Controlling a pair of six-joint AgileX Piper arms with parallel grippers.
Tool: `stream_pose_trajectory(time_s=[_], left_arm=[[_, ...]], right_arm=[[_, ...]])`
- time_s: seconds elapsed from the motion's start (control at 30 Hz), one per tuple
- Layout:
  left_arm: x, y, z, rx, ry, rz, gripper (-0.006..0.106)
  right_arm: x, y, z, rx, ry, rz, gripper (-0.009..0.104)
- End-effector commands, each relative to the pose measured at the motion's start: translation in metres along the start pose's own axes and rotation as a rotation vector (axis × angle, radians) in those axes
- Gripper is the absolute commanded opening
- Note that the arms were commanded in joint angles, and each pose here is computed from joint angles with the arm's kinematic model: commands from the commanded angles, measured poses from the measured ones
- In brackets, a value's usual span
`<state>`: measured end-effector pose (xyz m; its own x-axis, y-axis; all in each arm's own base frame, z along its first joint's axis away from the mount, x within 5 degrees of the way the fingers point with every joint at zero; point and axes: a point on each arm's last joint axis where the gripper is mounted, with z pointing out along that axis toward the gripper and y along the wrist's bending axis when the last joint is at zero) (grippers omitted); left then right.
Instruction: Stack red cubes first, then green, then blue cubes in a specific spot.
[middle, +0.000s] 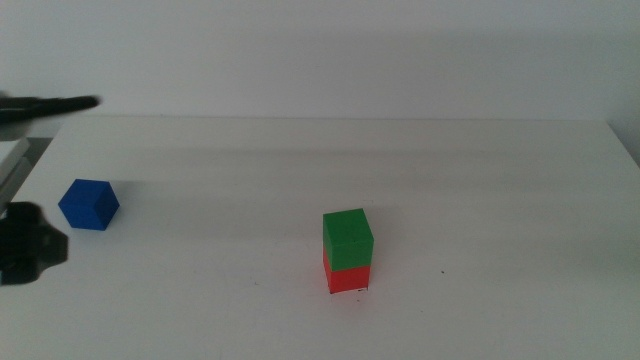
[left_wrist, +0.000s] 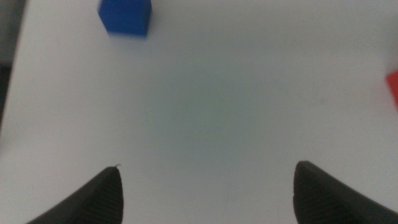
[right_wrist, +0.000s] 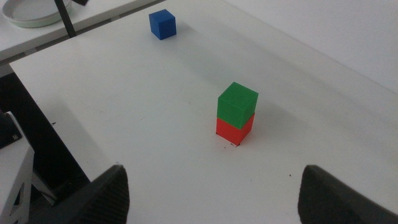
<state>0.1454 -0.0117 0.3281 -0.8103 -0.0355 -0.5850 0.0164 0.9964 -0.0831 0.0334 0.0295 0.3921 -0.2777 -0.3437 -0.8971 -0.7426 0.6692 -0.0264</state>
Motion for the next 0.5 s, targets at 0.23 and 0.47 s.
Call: stream_pose_trajectory(time_s=[0.23,0.47], left_arm=[[-0.043,0.008,0.054,-0.102,0.14,-0.023,0.094],[-0.101,0.022,0.095,-0.094,0.248,0.06,0.094]], right_arm=[[0.0,0.0,0.0,0.001,-0.008,-0.011,0.088],[0.0,0.0,0.0,0.001,-0.008,-0.006,0.088]])
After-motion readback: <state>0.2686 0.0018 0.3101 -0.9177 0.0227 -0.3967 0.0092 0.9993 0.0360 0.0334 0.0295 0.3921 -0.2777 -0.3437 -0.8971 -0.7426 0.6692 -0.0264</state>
